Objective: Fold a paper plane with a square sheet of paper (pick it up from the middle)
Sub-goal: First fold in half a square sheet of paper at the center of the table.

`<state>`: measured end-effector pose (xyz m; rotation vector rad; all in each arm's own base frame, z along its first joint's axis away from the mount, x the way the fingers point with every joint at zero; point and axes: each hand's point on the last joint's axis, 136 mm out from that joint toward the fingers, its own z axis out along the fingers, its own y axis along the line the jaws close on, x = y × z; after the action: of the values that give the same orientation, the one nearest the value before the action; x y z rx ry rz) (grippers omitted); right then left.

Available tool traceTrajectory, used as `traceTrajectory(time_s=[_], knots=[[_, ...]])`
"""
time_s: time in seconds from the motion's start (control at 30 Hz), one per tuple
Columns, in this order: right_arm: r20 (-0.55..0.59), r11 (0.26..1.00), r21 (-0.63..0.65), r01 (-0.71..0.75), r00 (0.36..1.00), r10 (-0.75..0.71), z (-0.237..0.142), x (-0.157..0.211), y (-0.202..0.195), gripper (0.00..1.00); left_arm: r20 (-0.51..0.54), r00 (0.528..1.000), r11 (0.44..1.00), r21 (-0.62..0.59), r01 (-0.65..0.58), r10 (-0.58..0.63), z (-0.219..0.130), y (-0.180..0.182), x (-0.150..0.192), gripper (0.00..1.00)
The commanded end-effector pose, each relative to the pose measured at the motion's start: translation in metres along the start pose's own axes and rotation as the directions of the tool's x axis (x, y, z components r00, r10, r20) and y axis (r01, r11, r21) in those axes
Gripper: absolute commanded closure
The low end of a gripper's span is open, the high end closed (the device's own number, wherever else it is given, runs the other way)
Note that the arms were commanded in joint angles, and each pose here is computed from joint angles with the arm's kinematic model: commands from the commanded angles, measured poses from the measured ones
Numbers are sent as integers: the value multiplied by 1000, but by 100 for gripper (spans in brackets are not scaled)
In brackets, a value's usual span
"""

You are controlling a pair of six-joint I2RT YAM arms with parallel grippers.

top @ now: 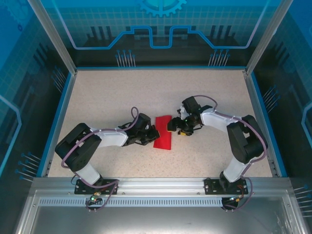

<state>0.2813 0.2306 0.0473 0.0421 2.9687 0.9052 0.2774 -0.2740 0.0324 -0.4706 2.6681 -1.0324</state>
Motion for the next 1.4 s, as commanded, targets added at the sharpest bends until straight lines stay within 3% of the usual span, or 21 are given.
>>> traceTrajectory(time_s=[0.0,0.6,0.67,0.8,0.9,1.13,1.37], knots=[[-19,1000,-8,-6,1000,6,6,-1,9,30,14,1000,1000,-9,8,-7,-2,0,-5,100],[-74,992,123,-6,997,15,34,-7,-6,53,-22,999,997,-62,-50,48,7,1,-9,98],[-80,987,158,-10,997,23,37,-5,-12,55,-26,999,997,-55,-48,47,6,-1,-9,94],[-93,971,237,-22,995,45,42,-1,-27,60,-12,998,996,-71,-55,54,-8,-3,-16,69],[-103,956,292,-29,993,62,45,3,-38,62,33,999,995,-96,-31,34,-27,3,-29,58],[-124,931,364,-26,989,76,50,8,-49,62,92,996,997,-70,17,-11,-56,8,-53,54],[-91,911,398,-102,984,150,54,9,-58,62,59,998,1000,-12,10,-9,-47,-3,-55,57]])
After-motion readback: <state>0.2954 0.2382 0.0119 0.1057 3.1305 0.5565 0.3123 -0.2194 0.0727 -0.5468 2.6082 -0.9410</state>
